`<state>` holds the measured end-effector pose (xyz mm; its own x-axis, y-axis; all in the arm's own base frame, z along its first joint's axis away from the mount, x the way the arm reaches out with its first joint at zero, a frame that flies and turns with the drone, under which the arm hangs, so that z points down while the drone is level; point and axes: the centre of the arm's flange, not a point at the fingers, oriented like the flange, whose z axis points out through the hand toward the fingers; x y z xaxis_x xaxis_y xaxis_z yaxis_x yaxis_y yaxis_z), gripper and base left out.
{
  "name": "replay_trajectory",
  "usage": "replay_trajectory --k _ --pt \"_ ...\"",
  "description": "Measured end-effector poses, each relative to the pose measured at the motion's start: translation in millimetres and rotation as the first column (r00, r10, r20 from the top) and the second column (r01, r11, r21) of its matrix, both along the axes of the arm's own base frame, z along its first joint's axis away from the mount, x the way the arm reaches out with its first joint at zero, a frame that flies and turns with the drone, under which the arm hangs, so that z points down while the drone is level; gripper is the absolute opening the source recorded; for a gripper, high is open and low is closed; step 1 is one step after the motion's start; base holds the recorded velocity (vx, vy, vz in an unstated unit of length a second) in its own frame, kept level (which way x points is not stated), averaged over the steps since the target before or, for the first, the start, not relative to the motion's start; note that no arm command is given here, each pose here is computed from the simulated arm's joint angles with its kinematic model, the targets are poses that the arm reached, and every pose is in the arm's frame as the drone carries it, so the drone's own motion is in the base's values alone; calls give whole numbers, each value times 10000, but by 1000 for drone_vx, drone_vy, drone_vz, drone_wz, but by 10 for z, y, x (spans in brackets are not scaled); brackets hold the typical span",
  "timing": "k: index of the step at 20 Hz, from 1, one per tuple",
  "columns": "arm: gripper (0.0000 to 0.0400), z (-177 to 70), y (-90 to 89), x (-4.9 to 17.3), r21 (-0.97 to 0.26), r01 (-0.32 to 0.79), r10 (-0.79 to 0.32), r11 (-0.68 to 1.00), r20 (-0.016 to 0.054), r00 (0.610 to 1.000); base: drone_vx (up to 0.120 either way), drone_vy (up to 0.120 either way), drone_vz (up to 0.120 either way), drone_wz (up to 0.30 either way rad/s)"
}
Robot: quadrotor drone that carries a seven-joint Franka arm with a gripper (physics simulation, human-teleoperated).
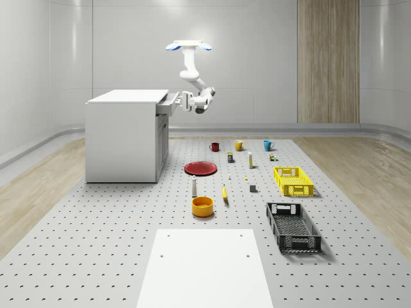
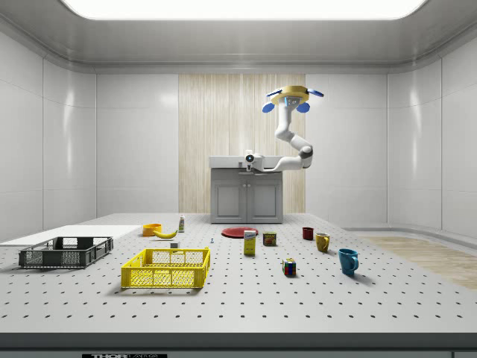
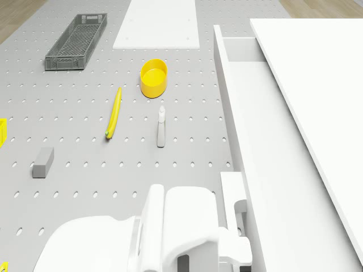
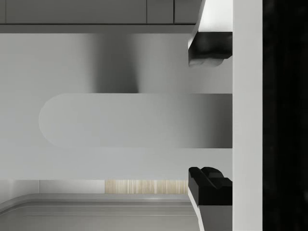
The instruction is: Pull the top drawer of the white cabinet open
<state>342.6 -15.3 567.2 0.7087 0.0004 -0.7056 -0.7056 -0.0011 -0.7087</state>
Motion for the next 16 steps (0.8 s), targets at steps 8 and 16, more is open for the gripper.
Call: replay_trajectory --k 8,16 --pt "128 0 -4 0 1 0 0 10000 2 10000 0 0 0 0" --pt "113 0 -171 -1 -9 0 0 10000 -1 10000 0 0 0 0"
